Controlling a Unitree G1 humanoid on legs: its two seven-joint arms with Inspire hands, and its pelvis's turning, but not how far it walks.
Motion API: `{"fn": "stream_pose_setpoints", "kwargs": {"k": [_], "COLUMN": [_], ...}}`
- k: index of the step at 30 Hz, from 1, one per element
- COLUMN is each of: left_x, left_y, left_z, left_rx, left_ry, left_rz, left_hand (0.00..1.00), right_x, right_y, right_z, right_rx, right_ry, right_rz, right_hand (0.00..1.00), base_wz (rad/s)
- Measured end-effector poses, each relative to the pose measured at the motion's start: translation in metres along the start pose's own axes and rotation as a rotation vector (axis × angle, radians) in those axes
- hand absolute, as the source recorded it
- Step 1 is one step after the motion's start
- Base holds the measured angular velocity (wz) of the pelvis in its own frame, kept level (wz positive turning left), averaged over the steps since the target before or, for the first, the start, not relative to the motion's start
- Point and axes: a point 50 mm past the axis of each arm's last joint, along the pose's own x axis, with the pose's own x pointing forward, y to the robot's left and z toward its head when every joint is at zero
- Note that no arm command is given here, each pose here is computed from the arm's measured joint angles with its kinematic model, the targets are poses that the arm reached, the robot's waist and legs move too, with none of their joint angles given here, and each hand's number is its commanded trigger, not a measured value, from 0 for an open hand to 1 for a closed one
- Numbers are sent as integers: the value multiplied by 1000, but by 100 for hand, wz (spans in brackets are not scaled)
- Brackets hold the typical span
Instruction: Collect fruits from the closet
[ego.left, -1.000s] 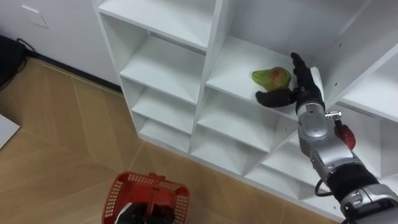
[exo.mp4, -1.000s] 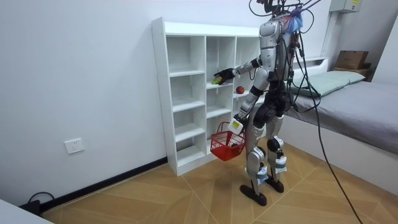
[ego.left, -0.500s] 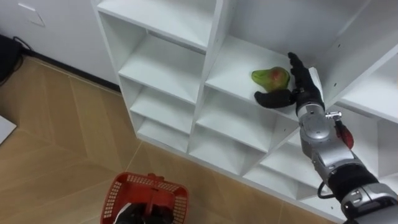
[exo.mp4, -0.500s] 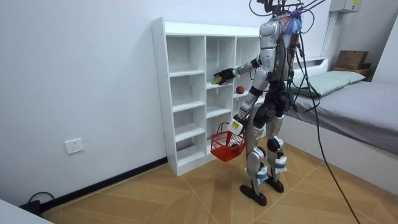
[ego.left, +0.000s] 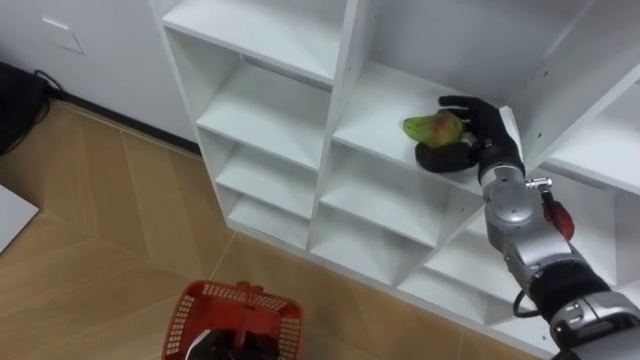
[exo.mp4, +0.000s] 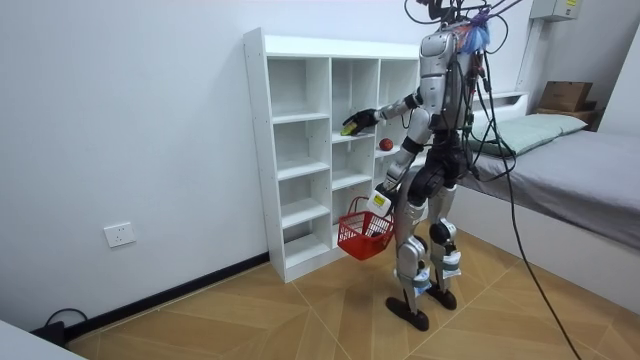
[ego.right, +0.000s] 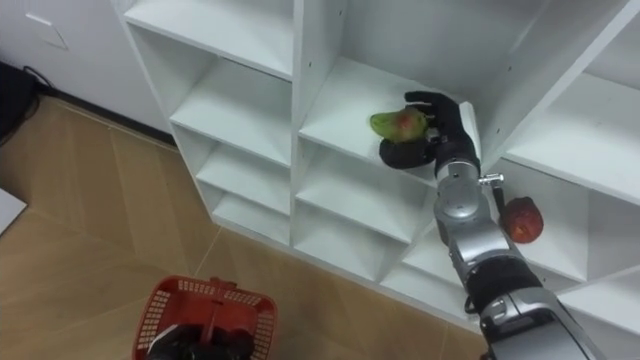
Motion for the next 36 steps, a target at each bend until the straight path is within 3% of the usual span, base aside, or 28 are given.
{"fn": "stream_pose_setpoints", "kwargs": {"k": [24,36], "left_x": [0,0], "left_y": [2,-3], "left_z": [-1,3], "left_rx": [-6,-14], "left_ry": [-4,-25], "left_rz": [6,31], "left_hand": [100,100], "right_x": [3,-6], "right_y": [-5,8], "right_z": [4,2], "right_rx": [36,98], "right_ry": [-2,8], "right_rz": [-20,104], "right_hand": [100,100], "base_wz": [0,-2]}}
